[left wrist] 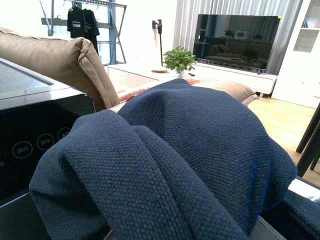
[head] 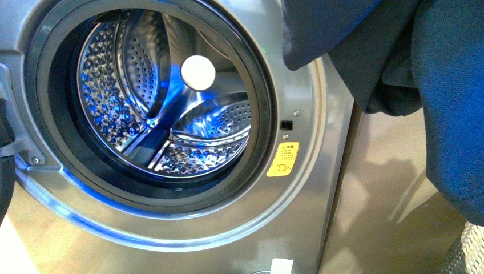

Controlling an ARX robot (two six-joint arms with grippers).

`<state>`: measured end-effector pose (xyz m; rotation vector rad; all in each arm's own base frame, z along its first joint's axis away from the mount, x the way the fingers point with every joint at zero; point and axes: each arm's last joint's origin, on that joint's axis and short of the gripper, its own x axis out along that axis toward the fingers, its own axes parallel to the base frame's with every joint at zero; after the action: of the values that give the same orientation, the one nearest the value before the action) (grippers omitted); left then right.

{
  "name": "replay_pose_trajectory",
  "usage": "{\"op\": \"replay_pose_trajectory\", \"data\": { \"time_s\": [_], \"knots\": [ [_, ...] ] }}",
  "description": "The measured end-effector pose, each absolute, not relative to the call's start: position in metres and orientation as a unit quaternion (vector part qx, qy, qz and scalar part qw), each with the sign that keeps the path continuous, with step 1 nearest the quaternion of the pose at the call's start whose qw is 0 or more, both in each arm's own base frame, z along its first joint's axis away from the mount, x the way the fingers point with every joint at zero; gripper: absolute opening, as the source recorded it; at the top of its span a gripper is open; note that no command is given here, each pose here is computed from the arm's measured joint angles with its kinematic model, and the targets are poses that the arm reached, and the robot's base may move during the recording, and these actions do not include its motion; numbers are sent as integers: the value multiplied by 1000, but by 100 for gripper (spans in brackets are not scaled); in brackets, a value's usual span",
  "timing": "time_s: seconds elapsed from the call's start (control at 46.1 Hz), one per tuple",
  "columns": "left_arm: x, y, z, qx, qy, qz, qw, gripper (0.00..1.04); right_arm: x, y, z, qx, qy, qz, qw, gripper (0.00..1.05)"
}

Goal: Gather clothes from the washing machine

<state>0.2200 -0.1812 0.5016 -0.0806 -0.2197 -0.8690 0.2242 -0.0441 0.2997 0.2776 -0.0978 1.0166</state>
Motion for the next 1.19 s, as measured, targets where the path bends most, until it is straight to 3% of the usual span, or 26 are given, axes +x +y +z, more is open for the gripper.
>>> {"op": "replay_pose_trajectory", "data": {
  "time_s": [0.152, 0.347, 0.52, 0.802, 1.192],
  "knots": [
    [220, -181, 502, -39, -106, -420, 901, 15, 280, -47, 365, 188, -76, 428, 881, 97],
    [220, -181, 502, -39, -106, -420, 901, 15, 261, -21, 378, 159, -80, 420, 890, 97],
    [220, -181, 502, -39, -106, -420, 901, 15, 243, -7, 374, 143, -96, 465, 868, 97],
    [220, -181, 502, -39, -106, -420, 900, 15, 210, 14, 370, 129, -112, 570, 804, 97],
    [220, -181, 502, -39, -106, -420, 900, 15, 194, 27, 373, 178, -107, 605, 769, 97]
  ]
}}
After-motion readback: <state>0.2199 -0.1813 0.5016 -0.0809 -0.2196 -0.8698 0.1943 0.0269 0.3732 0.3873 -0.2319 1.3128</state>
